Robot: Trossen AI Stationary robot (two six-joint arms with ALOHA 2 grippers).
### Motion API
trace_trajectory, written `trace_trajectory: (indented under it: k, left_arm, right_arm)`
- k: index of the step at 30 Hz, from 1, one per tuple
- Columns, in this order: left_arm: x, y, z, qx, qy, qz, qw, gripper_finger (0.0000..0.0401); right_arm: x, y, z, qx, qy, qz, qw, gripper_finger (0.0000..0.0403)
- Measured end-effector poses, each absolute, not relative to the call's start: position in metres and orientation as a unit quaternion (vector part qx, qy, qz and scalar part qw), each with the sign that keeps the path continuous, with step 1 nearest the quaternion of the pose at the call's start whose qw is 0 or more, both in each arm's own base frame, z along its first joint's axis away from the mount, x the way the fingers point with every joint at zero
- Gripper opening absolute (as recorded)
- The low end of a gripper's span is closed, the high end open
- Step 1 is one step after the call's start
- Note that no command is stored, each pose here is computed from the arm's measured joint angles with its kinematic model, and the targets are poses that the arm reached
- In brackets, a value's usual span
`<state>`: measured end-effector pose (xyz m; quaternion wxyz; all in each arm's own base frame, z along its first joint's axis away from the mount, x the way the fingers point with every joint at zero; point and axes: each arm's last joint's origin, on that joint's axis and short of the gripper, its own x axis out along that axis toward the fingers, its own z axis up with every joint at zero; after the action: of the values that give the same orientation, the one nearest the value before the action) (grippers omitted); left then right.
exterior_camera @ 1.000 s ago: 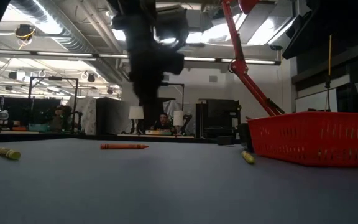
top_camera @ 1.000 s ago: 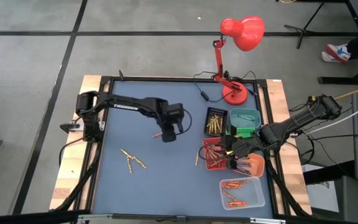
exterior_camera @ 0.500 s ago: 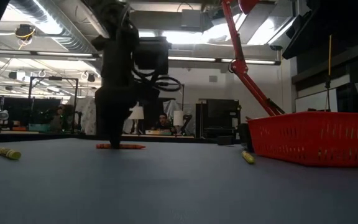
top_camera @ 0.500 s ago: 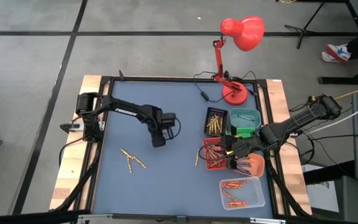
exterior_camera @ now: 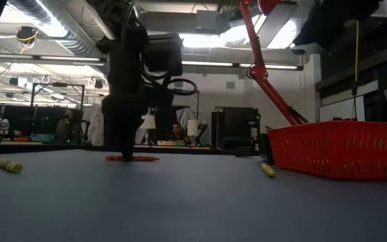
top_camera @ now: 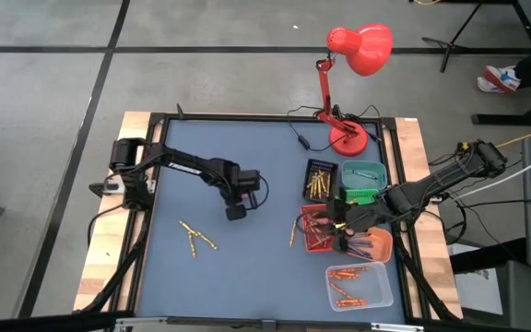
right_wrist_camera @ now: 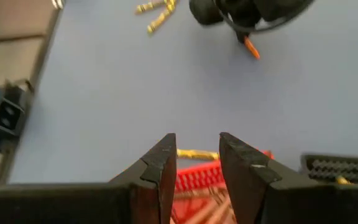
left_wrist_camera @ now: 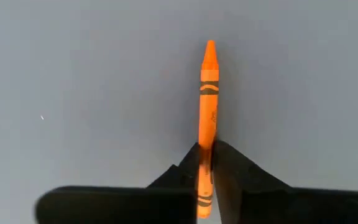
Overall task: Sort crayons
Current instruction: Put the orange crayon into the transparent bin
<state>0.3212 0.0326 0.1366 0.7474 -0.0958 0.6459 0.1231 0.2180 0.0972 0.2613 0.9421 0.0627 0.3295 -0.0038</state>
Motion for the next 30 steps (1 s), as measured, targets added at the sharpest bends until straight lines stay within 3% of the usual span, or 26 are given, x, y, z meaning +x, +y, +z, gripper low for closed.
trace_trajectory:
  k: [6,10,21,30]
  left_arm:
    - [0.328,0.022,0.139,-0.102,0.617,0.129,0.769,0.0006]
    - [0.338,0.006,0.146,-0.106,0.573,0.09,0.808,0.0003]
    - [0.379,-0.049,0.184,-0.148,0.331,-0.073,0.929,0.0003]
    - [0.388,-0.073,0.209,-0.142,0.195,-0.107,0.964,0.0004]
  right_arm:
    - [0.223,0.099,0.268,0.081,0.291,0.004,0.953,0.012]
    - [0.226,0.101,0.273,0.093,0.264,0.007,0.96,0.012]
    - [0.228,0.102,0.278,0.105,0.238,0.013,0.965,0.012]
    - [0.228,0.102,0.278,0.107,0.24,0.02,0.965,0.012]
